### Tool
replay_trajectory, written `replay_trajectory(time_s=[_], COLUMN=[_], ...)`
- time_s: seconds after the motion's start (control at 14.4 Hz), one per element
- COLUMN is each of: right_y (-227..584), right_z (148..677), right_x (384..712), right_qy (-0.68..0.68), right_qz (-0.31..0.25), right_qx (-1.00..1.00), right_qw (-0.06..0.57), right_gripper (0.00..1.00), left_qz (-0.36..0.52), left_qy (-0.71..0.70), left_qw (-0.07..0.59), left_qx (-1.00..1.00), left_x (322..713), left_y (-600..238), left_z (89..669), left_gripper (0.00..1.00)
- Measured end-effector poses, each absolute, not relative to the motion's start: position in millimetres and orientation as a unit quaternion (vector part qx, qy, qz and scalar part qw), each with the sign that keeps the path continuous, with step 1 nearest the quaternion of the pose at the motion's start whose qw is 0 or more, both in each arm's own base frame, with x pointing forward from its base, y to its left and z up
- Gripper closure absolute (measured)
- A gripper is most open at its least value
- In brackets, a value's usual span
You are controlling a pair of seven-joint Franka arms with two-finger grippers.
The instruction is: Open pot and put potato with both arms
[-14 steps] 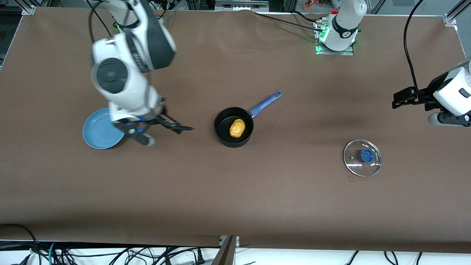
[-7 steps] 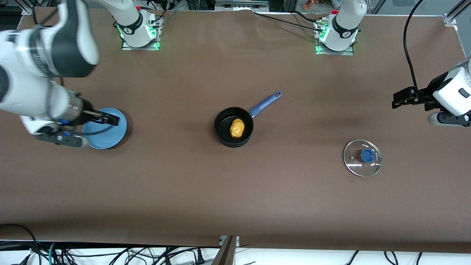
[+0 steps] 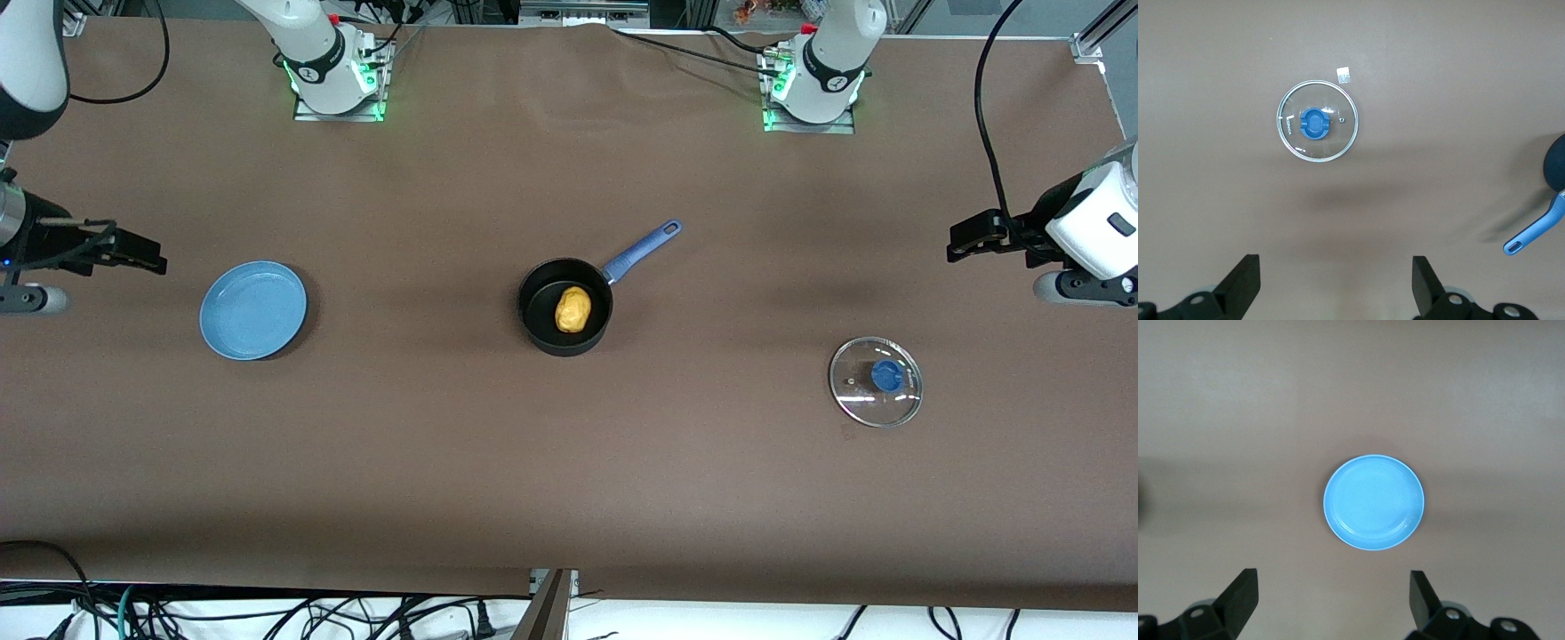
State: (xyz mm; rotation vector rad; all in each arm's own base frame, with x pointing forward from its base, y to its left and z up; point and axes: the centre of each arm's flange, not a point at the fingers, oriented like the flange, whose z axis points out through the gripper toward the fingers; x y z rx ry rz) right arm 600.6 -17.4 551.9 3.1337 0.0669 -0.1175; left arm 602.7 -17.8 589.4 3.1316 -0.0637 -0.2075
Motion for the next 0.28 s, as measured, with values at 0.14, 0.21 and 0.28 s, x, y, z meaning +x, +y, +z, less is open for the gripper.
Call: replay_trajectory(time_s=[0.14,0.21,0.28], right_y=[-19,-23,-27], right_z=[550,550,551], right_x=[581,572,565], right_qy=[0.02,0.016,0.013], right_qz=[-0.032,-0.035,-0.036], right_qx=[0.999,0.999,0.999], right_qw=[-0.002,-0.004,-0.005], right_gripper=[0.0,0.0,0.0], left_qz=[-0.066,-0.066,-0.066], left_qy=[-0.02,-0.02,-0.02], left_qw=[0.001,0.001,0.001], left_qx=[0.998,0.998,0.998], left_x=[603,603,603], left_y=[-18,-18,-18], left_z=[589,589,589], left_gripper=[0.0,0.0,0.0])
